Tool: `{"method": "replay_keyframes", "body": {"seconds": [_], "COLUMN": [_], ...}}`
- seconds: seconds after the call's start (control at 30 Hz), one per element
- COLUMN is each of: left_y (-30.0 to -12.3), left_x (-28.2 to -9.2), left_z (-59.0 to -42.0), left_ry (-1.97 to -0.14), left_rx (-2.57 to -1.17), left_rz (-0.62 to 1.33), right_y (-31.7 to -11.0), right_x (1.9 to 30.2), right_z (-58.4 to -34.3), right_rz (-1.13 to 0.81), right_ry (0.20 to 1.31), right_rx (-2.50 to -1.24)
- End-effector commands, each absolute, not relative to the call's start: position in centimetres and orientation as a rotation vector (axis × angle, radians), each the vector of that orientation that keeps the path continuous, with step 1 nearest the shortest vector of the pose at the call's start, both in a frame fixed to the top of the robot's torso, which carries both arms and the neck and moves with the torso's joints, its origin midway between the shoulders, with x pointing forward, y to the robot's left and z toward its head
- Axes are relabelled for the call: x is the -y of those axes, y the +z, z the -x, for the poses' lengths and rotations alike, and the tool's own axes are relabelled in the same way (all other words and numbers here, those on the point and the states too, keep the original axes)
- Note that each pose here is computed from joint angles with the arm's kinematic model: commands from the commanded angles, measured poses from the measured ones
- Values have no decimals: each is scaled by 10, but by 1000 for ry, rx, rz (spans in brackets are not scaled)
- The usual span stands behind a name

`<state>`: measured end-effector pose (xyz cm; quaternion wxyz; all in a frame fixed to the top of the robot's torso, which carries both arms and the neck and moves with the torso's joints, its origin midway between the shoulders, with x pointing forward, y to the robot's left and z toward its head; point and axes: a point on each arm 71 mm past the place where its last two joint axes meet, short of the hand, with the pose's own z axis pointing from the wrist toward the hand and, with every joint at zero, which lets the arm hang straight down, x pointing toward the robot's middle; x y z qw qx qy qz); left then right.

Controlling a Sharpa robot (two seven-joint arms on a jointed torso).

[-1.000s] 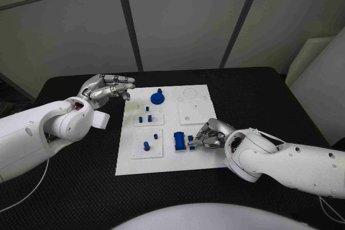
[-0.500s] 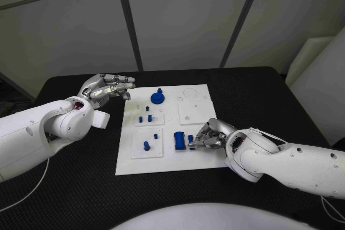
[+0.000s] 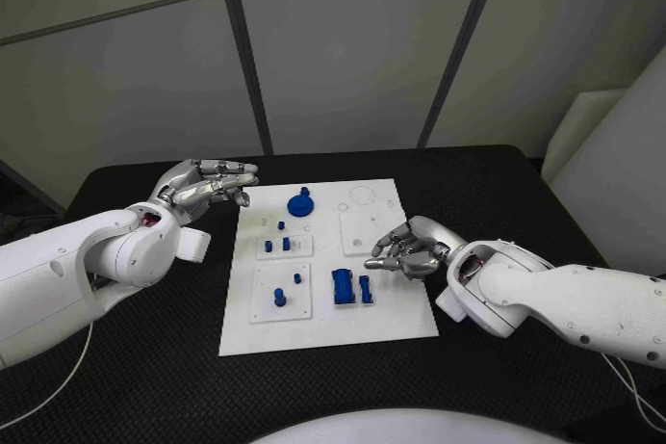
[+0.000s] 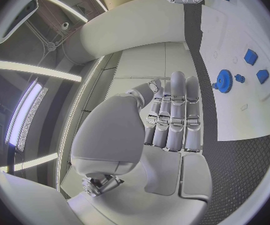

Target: Assemble the parts on the task board

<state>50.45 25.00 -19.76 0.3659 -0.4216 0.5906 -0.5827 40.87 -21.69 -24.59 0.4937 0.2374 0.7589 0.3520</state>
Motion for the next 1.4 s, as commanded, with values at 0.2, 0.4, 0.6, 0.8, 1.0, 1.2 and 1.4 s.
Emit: {"method": "replay_keyframes", "body": {"seconds": [0.2, 0.4, 0.6, 0.8, 1.0, 1.2, 1.4], "left_y": [-206, -217, -233, -242, -247, -246, -242], "left_x": [-257, -260, -256, -242, -232, -227, -216], "left_z": [-522, -543, -557, -561, -560, -551, -528], "left_ry": [-1536, -1495, -1442, -1439, -1440, -1410, -1349], "left_rx": [-1381, -1265, -1178, -1159, -1223, -1229, -1236], "left_rz": [1271, 1344, 1389, 1404, 1402, 1384, 1337], "right_y": [-233, -238, -249, -256, -260, -256, -247], "right_x": [231, 234, 224, 213, 211, 209, 203], "right_z": [-467, -509, -539, -551, -552, -544, -523], "right_rz": [-923, -1035, -1074, -1097, -1091, -1104, -1134], "right_ry": [1217, 1262, 1294, 1325, 1251, 1258, 1265], "right_rx": [-1644, -1518, -1471, -1465, -1487, -1446, -1363]}}
